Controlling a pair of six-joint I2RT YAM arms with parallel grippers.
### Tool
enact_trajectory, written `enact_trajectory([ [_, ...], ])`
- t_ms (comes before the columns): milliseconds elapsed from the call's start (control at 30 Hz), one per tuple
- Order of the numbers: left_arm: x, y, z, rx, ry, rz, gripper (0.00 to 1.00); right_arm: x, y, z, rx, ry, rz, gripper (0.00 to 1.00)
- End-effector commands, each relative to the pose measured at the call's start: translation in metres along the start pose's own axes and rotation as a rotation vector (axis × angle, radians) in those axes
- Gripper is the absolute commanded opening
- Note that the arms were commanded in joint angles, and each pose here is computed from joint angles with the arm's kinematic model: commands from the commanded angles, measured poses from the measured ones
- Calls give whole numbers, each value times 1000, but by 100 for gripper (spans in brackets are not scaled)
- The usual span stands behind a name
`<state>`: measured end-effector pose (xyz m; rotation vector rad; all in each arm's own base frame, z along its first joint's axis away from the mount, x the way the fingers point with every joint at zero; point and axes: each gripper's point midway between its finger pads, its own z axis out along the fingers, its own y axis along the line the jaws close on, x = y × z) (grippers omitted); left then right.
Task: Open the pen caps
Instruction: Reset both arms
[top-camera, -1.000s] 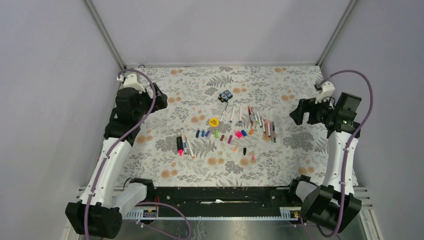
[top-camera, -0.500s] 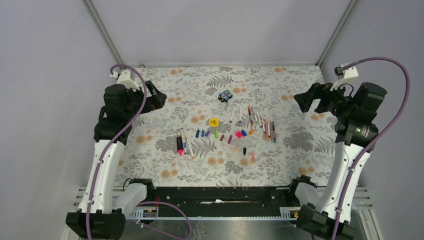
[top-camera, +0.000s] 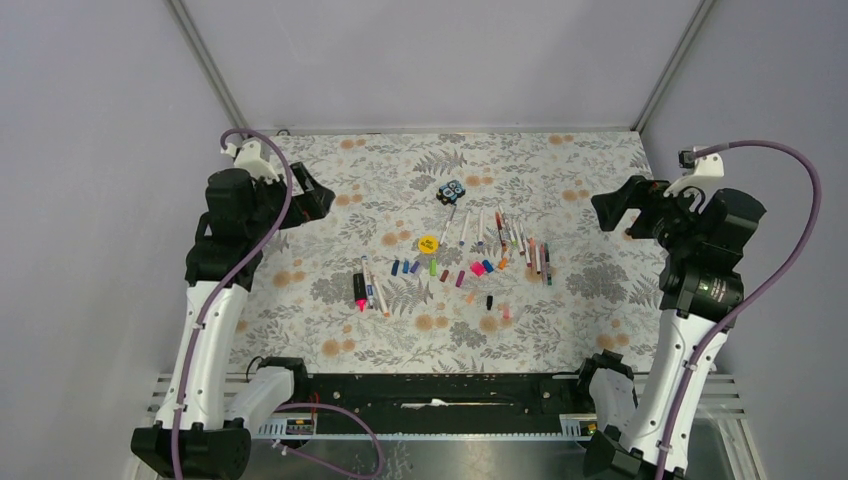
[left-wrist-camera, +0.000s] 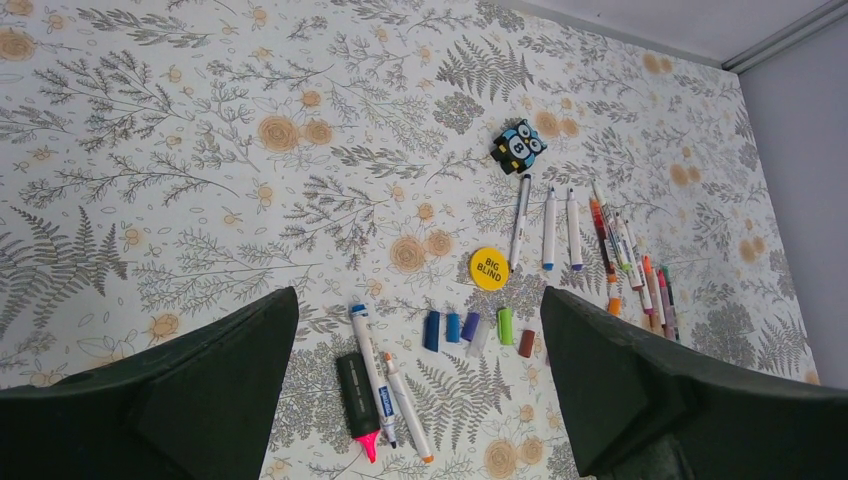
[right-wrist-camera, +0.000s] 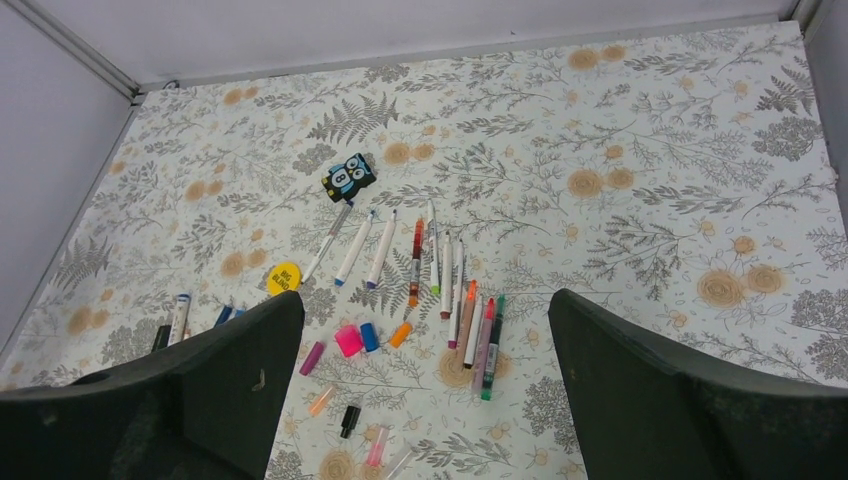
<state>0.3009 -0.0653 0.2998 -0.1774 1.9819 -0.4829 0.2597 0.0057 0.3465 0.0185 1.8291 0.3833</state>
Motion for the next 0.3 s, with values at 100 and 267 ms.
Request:
enact_trajectory([
  [100, -25, -12, -16, 31, -89, 30, 99, -4, -6, 2, 34, -42, 26, 100],
  [267, -20, -7, -14, 12, -82, 34, 99, 7, -9, 7, 32, -27, 42, 100],
])
